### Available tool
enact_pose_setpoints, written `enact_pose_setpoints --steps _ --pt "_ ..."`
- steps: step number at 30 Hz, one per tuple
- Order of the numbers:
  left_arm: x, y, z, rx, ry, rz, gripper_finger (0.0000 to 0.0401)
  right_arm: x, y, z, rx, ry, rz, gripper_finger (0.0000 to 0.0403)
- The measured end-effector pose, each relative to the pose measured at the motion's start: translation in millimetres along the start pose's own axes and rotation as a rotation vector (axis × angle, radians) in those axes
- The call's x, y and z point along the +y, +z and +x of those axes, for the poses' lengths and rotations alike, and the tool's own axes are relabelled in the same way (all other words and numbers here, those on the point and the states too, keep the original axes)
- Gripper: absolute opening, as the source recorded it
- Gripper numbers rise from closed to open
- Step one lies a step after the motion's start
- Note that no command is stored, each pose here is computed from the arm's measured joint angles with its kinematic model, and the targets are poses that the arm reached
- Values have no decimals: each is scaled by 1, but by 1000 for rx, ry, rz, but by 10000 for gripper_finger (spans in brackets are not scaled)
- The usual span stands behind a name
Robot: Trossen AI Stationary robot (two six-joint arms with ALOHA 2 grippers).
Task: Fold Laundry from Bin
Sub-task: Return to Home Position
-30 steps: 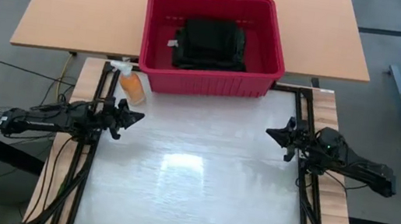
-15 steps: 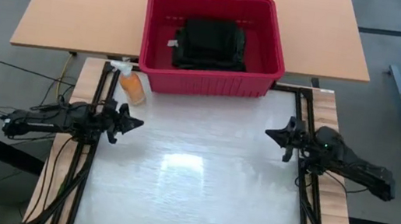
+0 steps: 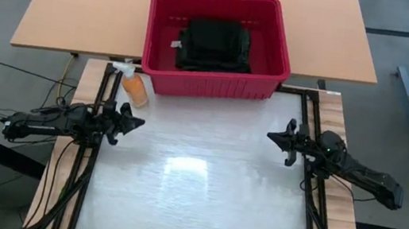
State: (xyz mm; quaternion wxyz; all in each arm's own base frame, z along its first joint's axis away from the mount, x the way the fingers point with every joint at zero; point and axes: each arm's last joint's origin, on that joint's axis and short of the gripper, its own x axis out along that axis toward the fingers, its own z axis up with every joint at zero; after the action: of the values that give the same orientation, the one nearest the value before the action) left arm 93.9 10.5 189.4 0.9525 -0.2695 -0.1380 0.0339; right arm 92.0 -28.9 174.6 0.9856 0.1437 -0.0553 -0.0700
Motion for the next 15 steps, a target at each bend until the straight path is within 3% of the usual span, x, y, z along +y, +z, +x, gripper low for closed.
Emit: enact_pose_setpoints --steps 6,11,15 --pt "4 -5 0 50 40 -33 0 -2 -1 0 11 -24 -149 36" --pt "7 -10 -1 94 81 -31 0 -2 -1 0 10 -28 -155 43" --pt "10 -14 -2 131 124 49 0 -3 -1 0 11 -31 -155 42"
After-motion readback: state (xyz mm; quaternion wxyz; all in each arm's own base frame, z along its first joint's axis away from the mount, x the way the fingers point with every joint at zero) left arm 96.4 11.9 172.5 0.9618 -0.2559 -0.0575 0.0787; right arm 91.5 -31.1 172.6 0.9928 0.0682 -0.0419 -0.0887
